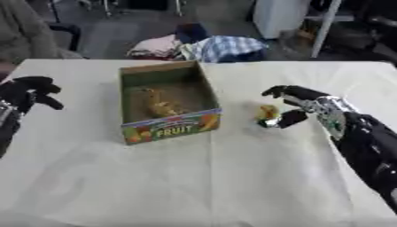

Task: Pick up objects on the table and place them in the box.

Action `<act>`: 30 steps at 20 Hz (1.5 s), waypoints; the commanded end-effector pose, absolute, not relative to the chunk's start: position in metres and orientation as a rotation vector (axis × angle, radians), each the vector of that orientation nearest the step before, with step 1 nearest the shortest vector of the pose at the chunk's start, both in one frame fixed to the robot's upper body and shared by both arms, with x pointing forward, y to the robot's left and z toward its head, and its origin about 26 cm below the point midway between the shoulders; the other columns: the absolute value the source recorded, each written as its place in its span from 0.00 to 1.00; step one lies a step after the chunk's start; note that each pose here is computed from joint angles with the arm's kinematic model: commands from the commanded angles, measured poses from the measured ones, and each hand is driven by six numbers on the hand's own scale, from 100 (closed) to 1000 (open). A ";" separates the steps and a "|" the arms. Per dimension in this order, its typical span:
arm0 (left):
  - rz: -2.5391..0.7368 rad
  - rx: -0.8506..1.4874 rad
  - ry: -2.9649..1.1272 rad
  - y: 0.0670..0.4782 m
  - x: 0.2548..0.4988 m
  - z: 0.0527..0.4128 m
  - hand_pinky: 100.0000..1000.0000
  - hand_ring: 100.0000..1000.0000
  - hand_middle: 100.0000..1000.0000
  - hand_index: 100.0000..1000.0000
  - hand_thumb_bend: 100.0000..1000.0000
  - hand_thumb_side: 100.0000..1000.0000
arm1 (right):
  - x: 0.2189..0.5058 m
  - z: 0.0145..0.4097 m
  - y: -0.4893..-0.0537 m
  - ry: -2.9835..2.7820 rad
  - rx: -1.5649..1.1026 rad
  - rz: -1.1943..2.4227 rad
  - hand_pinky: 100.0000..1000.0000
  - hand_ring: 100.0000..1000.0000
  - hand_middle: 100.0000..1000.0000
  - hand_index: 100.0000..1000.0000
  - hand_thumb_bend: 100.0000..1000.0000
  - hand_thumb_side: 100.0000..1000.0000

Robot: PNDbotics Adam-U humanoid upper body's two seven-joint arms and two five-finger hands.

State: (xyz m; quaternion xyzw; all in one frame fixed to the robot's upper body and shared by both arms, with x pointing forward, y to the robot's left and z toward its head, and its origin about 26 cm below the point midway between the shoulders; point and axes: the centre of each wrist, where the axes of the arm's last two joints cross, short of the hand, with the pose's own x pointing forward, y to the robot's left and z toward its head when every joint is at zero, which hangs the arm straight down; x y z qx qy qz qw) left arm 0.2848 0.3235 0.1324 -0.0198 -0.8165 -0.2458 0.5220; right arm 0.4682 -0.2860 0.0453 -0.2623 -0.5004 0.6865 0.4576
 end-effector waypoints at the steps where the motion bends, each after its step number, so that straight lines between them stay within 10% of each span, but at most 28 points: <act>1: -0.604 -0.031 -1.973 0.326 0.284 0.140 1.00 0.57 0.64 0.78 0.14 0.83 | 0.472 0.057 -0.296 -1.220 -0.754 1.694 0.68 0.82 0.81 0.89 0.45 0.54; 10: -0.592 -0.031 -1.963 0.326 0.284 0.136 1.00 0.56 0.64 0.78 0.14 0.83 | 0.473 0.060 -0.293 -1.336 -0.918 1.656 0.60 0.68 0.47 0.55 0.36 0.19; 18: -0.590 -0.029 -1.959 0.327 0.283 0.135 1.00 0.56 0.64 0.78 0.14 0.84 | 0.475 0.063 -0.295 -1.445 -0.995 1.664 0.59 0.62 0.42 0.50 0.10 0.11; 30: -0.609 -0.055 -1.964 0.324 0.283 0.136 1.00 0.56 0.64 0.78 0.14 0.83 | 0.497 0.126 -0.248 -1.763 -0.950 1.553 0.58 0.58 0.40 0.49 0.00 0.00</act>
